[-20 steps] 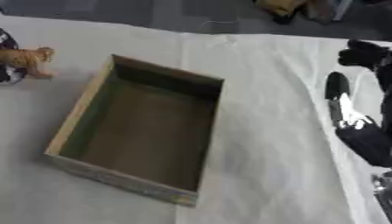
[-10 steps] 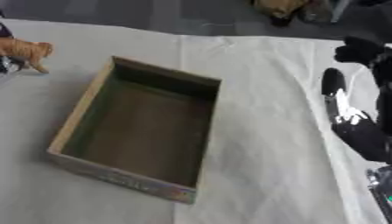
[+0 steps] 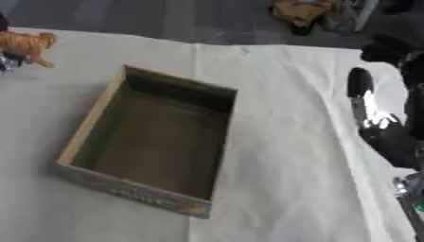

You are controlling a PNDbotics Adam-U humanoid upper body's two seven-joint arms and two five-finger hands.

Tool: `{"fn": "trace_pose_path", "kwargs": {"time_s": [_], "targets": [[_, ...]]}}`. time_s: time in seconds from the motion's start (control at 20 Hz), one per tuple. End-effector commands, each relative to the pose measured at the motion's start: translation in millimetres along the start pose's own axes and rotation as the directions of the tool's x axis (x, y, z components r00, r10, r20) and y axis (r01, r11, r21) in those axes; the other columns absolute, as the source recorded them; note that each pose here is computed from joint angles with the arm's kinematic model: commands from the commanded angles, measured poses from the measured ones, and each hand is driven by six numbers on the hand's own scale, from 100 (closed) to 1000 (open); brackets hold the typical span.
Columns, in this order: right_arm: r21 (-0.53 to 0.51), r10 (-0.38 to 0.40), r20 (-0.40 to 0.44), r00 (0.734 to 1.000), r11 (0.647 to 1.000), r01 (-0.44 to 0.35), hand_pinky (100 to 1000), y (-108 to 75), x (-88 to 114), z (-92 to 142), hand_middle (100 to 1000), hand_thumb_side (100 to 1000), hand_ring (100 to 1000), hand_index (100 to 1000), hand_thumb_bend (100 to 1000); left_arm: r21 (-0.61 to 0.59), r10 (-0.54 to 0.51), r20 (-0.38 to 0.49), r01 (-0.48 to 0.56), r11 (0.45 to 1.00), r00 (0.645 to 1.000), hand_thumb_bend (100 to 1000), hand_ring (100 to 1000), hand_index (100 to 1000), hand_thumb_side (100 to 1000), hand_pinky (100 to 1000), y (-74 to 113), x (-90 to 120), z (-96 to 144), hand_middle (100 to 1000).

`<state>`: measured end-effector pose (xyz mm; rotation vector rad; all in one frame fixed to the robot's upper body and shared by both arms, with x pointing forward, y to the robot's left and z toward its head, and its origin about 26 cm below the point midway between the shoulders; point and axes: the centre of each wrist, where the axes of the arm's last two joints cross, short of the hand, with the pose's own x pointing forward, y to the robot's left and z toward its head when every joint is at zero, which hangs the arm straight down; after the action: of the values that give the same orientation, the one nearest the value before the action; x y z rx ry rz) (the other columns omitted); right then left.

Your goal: Pick up objects on the table and place them in the box.

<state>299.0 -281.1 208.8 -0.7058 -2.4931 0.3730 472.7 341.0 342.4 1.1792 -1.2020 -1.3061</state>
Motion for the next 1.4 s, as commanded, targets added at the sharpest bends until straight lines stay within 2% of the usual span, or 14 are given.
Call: {"fn": "trace_pose_path", "kwargs": {"time_s": [0.05,0.3,0.65,0.9,1.4], "targets": [[-0.015,0.006,0.021,1.000,1.000,-0.006,851,-7.0,3,-5,682,680,721,833,283,0.065,0.016,0.012,-0.017,0.998,1.000,114,619,440,223,679,22.3,-4,10,496],[-0.019,0.007,0.007,1.000,1.000,-0.007,850,-8.2,1,-2,683,683,721,833,291,0.103,0.014,0.087,-0.023,0.994,0.996,100,618,440,224,678,37.5,10,17,494],[-0.015,-0.002,0.007,1.000,1.000,0.002,849,-8.7,1,-3,685,691,723,833,313,0.109,-0.053,0.246,0.027,0.994,0.968,100,617,443,224,679,52.3,52,29,494],[-0.018,-0.012,0.011,1.000,1.000,0.012,848,-9.4,2,-5,685,696,724,833,327,0.098,-0.062,0.335,0.031,0.995,0.940,100,614,441,225,676,51.5,84,38,492],[-0.017,-0.028,0.013,1.000,0.999,0.029,849,-8.4,3,-7,684,697,723,833,331,0.069,-0.030,0.426,0.001,0.998,0.904,100,607,441,228,665,39.6,129,47,490]]}}
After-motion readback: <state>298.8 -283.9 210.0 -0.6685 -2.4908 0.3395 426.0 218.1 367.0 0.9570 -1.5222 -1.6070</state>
